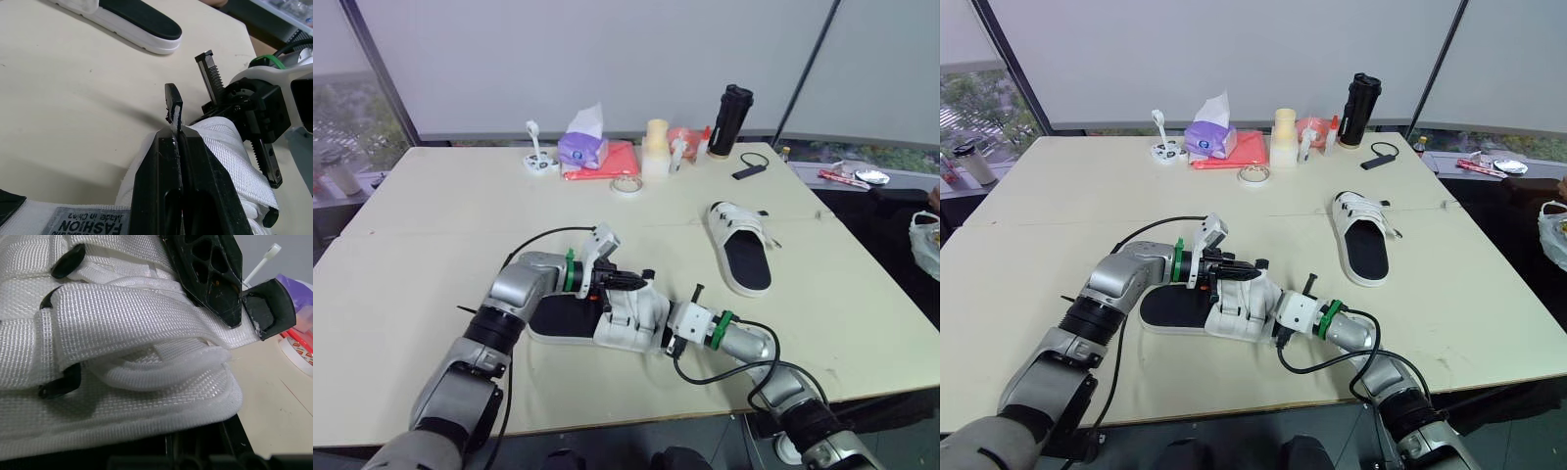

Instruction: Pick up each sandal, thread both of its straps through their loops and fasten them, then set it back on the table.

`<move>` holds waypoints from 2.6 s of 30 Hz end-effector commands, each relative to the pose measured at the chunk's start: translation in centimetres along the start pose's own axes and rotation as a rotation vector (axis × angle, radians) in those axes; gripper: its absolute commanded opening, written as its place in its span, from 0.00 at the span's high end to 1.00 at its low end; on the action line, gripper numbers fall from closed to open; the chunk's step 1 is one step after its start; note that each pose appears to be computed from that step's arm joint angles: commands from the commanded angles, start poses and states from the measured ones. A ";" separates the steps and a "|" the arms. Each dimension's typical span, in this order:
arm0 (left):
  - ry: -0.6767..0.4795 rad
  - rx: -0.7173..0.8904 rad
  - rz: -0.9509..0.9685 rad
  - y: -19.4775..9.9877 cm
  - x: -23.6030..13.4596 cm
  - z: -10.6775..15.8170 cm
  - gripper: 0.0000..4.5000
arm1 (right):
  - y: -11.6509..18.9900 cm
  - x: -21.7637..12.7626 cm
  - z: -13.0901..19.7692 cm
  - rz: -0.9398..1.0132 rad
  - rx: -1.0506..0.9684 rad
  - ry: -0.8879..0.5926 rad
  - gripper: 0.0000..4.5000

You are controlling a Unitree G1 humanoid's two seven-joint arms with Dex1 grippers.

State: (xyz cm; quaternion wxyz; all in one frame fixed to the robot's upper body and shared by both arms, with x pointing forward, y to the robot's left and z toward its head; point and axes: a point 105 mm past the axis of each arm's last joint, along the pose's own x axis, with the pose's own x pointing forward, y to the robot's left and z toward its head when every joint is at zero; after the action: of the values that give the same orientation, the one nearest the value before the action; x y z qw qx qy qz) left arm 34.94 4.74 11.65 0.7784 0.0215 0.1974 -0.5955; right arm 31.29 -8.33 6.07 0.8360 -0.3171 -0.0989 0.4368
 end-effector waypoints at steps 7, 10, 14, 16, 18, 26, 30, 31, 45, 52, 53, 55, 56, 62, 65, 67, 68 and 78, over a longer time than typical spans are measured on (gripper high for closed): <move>0.167 -0.045 0.253 3.3 -1.2 -2.4 1.00 | 2.6 -1.0 -4.1 0.061 0.098 0.170 1.00; 0.209 -0.035 0.297 3.8 -1.6 -2.8 0.79 | 2.6 -1.0 -4.1 0.060 0.101 0.170 1.00; 0.269 0.053 0.327 4.0 -1.9 -3.2 0.33 | 2.8 -0.9 -4.1 0.058 0.105 0.168 1.00; 0.298 0.131 0.340 4.1 -2.1 -3.2 0.09 | 2.7 -0.6 -4.0 0.053 0.115 0.160 1.00; 0.320 0.191 0.350 4.2 -2.2 -3.3 0.01 | 2.6 -0.5 -3.9 0.049 0.119 0.157 1.00; 0.281 0.296 0.393 4.8 -2.6 -2.0 0.01 | 2.3 -0.6 -4.0 0.047 0.113 0.158 1.00; 0.051 0.166 0.389 5.0 -3.5 0.9 0.01 | 1.3 -0.7 -3.5 -0.005 0.125 0.138 1.00; -0.023 0.121 0.389 5.0 -4.2 1.9 0.01 | 0.8 -0.9 -3.2 -0.028 0.134 0.127 1.00; -0.325 -0.120 0.175 -0.6 -11.2 2.4 0.01 | -3.5 -5.6 2.1 -0.165 0.234 0.063 0.94; -0.237 -0.180 0.158 -2.1 -12.4 -0.8 0.00 | -4.4 -7.3 3.4 -0.123 0.239 0.077 0.25; -0.228 -0.184 0.153 -2.3 -12.5 -1.0 0.00 | -4.9 -7.7 3.5 -0.131 0.247 0.084 0.12; -0.211 -0.193 0.126 -2.8 -12.6 -1.3 0.00 | -5.8 -8.7 3.8 -0.144 0.265 0.102 0.01; -0.202 -0.194 0.107 -3.1 -12.5 -1.4 0.00 | -6.2 -9.3 4.0 -0.148 0.275 0.110 0.01; -0.139 -0.230 0.016 -4.1 -11.2 -2.7 0.00 | -6.8 -11.8 5.4 -0.094 0.343 0.156 0.01; -0.101 -0.264 -0.026 -4.2 -10.1 -3.4 0.00 | -6.4 -12.1 6.0 -0.059 0.363 0.171 0.01; -0.089 -0.280 -0.052 -4.1 -9.4 -3.6 0.00 | -6.4 -12.0 6.3 -0.056 0.363 0.173 0.01; -0.082 -0.290 -0.061 -4.0 -8.9 -3.7 0.00 | -6.5 -11.9 6.5 -0.062 0.356 0.172 0.01; -0.072 -0.371 -0.214 -3.4 -4.7 -2.9 0.00 | -6.5 -11.6 6.4 -0.142 0.328 0.173 0.01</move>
State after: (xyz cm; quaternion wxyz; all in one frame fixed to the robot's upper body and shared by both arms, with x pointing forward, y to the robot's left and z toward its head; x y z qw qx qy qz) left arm 30.44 10.07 11.62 0.7299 -0.1573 0.2667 -0.6093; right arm 26.00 -17.75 15.16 0.9111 -0.1914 0.0533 0.3611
